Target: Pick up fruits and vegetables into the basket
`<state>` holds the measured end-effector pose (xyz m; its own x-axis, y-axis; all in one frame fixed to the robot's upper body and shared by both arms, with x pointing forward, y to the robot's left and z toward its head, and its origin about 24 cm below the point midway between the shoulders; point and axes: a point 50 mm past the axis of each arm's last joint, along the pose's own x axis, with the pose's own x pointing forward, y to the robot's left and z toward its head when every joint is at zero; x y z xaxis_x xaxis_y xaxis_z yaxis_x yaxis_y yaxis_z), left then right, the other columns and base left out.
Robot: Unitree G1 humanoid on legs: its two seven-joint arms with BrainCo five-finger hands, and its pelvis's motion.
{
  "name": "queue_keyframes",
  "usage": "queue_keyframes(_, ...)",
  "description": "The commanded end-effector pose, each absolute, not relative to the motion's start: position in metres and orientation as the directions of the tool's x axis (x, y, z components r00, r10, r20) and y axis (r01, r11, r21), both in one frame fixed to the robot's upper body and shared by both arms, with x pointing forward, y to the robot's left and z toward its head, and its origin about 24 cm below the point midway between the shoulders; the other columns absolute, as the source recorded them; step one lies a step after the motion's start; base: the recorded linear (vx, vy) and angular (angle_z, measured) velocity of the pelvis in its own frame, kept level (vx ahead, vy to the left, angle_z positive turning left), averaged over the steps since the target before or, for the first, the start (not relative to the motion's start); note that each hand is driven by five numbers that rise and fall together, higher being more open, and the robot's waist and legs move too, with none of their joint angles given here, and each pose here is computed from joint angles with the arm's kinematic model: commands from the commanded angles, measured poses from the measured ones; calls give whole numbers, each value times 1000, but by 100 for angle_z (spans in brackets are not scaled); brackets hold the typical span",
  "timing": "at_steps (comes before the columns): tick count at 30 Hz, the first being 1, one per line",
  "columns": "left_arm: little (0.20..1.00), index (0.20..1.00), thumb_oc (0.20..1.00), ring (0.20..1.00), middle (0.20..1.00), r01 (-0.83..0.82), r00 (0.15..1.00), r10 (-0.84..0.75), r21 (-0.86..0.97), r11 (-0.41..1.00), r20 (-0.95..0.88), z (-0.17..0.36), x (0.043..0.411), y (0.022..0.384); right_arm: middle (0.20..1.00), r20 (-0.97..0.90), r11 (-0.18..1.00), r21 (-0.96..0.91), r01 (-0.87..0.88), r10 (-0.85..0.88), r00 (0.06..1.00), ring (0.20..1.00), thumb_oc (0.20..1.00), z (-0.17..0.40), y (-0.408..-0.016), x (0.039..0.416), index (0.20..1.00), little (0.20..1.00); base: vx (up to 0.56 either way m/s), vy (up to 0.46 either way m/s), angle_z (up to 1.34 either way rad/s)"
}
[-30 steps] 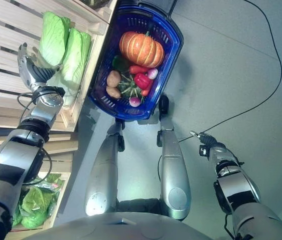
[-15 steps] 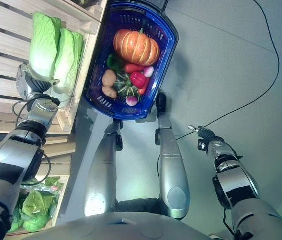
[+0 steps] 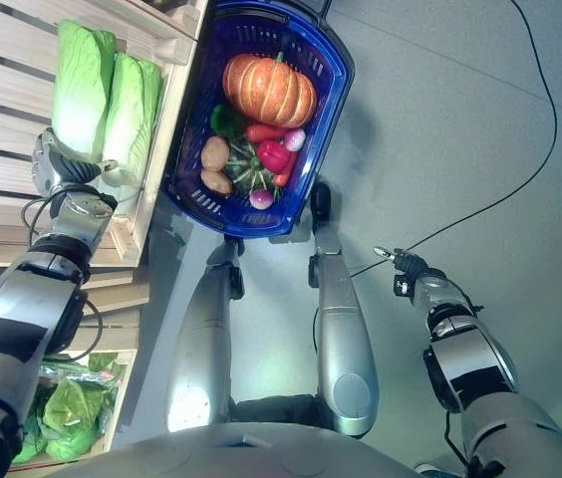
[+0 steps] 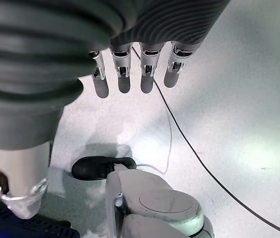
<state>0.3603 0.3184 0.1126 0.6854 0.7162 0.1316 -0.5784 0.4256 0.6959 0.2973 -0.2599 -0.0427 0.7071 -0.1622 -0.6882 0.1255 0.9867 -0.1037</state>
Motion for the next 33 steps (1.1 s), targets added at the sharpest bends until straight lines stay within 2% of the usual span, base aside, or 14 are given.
queue_keyframes(1,1000,1000,1000,1000,1000,-594,585,808,713,373,64,94,338,345,1000,-734,974,-153,164,-223,641,1000,1000,-54,-282,275,1000,1000,0,0,0)
queue_keyframes(9,1000,1000,1000,1000,1000,-700,489,871,621,353,55,99,332,354,1000,-733,975,-147,169,-222,643,1000,1000,-55,-282,274,1000,1000,0,0,0)
queue_keyframes(23,1000,1000,1000,1000,1000,-670,504,862,653,353,51,98,335,350,1000,-730,976,-143,166,-217,648,1000,1000,-52,-280,278,1000,1000,0,0,0)
queue_keyframes(24,715,715,715,715,715,-659,517,855,659,363,46,97,335,349,1000,-730,976,-143,165,-217,648,1000,1000,-53,-281,278,1000,1000,0,0,0)
queue_keyframes(25,520,520,520,520,520,-651,527,848,663,370,45,96,336,348,1000,-730,976,-143,164,-216,648,1000,1000,-53,-280,278,1000,1000,0,0,0)
queue_keyframes(26,395,395,395,395,395,-646,536,843,666,374,45,96,337,347,1000,-730,976,-143,163,-215,649,1000,1000,-53,-280,278,1000,1000,0,0,0)
queue_keyframes(27,200,200,200,200,200,-637,548,835,668,384,43,96,338,346,1000,-729,976,-143,161,-214,650,1000,1000,-52,-280,278,1000,1000,0,0,0)
queue_keyframes(33,200,200,200,200,200,-586,614,789,686,431,28,95,343,339,1000,-724,976,-146,159,-215,656,1000,1000,-52,-281,278,1000,1000,0,0,0)
